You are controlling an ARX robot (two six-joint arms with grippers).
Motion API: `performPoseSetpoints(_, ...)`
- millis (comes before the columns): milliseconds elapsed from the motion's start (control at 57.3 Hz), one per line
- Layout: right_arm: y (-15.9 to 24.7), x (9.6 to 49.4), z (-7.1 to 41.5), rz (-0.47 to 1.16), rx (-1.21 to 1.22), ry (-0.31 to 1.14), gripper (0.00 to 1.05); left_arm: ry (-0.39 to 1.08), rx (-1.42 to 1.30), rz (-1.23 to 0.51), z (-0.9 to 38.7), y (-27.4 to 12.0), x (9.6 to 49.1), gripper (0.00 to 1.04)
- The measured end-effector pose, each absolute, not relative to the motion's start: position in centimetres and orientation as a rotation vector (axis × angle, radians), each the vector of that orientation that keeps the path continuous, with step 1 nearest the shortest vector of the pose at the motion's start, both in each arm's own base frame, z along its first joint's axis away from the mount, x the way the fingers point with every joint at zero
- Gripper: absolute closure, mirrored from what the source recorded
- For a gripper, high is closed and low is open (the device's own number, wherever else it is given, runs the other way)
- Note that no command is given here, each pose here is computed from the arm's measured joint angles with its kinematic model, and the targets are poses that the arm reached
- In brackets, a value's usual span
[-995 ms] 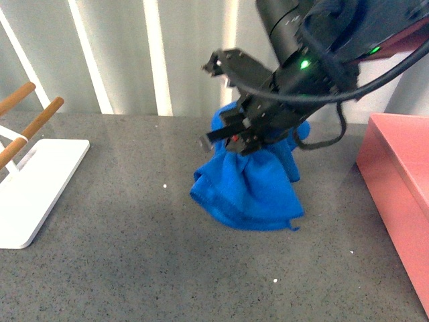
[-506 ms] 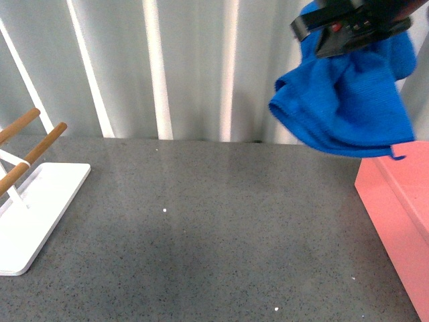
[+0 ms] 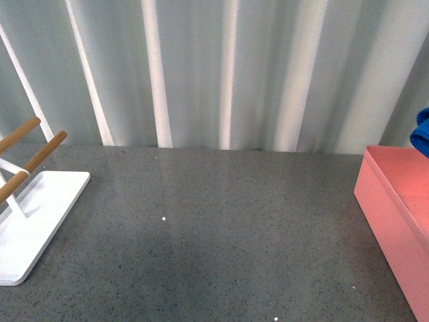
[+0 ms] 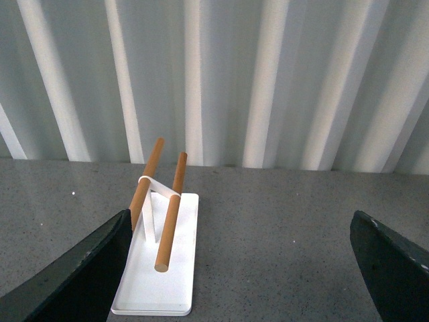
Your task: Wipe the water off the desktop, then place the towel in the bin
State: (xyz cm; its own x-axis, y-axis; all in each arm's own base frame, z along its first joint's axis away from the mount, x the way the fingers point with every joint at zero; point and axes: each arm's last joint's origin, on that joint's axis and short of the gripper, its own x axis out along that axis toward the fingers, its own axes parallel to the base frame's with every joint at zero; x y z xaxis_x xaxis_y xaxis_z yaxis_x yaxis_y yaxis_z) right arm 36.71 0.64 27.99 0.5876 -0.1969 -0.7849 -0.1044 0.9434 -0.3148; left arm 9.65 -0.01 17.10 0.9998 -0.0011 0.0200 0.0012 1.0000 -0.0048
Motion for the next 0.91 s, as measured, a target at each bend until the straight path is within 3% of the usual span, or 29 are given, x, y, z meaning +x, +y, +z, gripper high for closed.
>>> performPoseSetpoints(611,-4.1,33.6,23.5,-0.167,-0.28,1.077,0.93,-0.02,-0.005,-0.001,17.1,0.0,9.6,0.07)
performPoseSetpoints(751,-4.4,33.3,23.3,-0.173,-0.273,1.085,0.71,-0.02,-0.005,-0.001,17.1,0.0,9.6,0.07)
performPoseSetpoints(908,-4.4,33.2,23.3,-0.174,-0.272,1.085,0.39,-0.02,-0.005,-0.001,17.1,0.0,9.6,0.07)
